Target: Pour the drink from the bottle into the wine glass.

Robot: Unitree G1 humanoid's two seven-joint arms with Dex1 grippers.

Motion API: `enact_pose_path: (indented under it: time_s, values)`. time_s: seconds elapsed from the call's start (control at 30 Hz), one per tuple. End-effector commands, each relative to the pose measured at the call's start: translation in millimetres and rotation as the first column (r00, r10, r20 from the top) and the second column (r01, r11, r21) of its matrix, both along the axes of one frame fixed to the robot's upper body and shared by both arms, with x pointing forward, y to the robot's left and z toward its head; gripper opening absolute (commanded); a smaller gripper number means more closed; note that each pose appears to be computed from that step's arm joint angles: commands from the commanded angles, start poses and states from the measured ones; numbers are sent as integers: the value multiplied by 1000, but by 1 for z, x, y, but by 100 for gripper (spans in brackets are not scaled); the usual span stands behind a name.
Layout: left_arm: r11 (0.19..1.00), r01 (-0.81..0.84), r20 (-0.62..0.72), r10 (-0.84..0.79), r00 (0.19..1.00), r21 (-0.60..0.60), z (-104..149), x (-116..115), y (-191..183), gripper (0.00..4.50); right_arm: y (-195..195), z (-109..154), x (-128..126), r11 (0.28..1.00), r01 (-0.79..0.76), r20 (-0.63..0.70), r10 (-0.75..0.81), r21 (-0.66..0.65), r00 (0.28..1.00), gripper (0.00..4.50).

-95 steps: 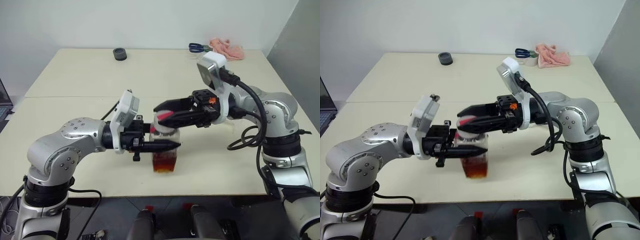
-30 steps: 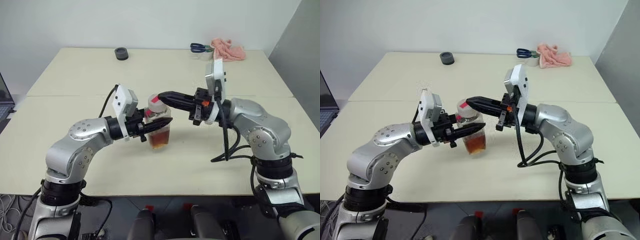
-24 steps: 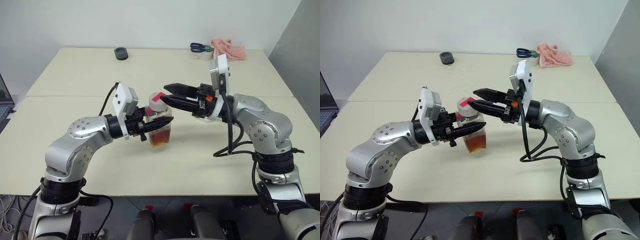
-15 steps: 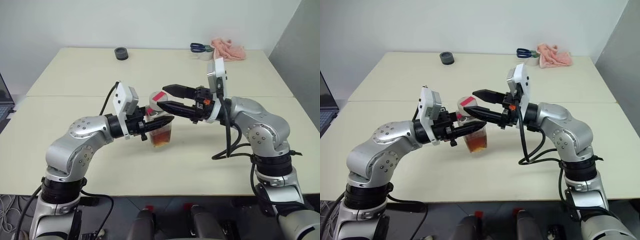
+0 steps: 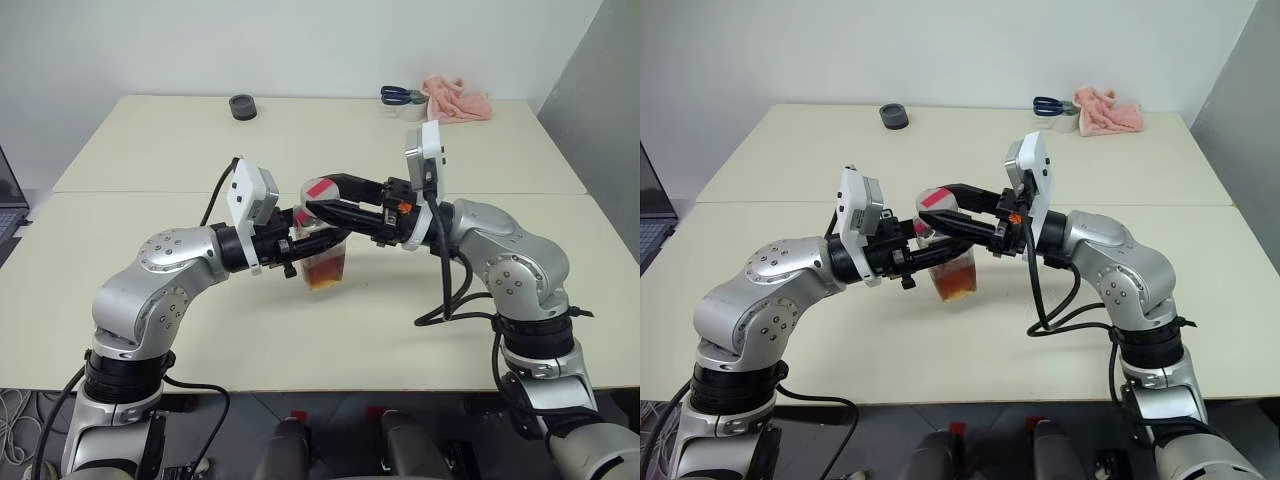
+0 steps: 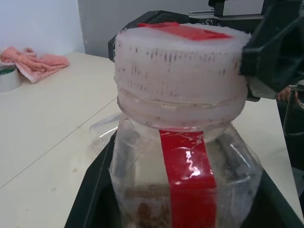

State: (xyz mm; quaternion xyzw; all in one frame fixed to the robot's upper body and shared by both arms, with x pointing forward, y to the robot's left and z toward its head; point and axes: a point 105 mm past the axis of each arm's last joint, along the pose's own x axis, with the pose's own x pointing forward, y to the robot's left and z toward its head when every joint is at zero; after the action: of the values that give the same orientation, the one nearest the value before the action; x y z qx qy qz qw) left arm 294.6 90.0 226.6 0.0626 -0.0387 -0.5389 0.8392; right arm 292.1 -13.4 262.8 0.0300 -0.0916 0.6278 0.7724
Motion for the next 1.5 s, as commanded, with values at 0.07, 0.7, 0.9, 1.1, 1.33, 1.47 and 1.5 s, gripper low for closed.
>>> enact_pose_path:
  time_s: [0.07, 0.7, 0.9, 1.1, 1.33, 1.47, 1.5]
  values:
    - [999, 32, 59, -31, 998, -10, 12, -8, -3, 182, -1, 13, -8, 999, -33, 58, 32, 28, 998, 184]
    - [970, 241, 10, -241, 970, 25, 24, -54, -10, 182, -28, 13, -25, 873, -446, -11, 453, -200, 891, 320]
    - [987, 161, 23, -161, 987, -10, 18, -46, -8, 182, -59, 3, -19, 960, -216, -48, 211, -175, 976, 446]
    - [993, 111, 27, -110, 994, -33, 14, -40, -7, 182, -46, 10, -36, 997, -53, 16, 54, -64, 998, 446]
    - [993, 104, 38, -102, 994, -55, 17, -33, -10, 182, -20, 22, -41, 996, 28, 38, -31, 79, 999, 446]
    - [992, 112, 46, -109, 993, -51, 19, -31, -12, 182, -15, 21, -41, 996, 21, 30, -23, 86, 999, 446]
    - [992, 113, 49, -111, 993, -51, 20, -30, -12, 182, -14, 20, -41, 996, 18, 29, -20, 84, 999, 446]
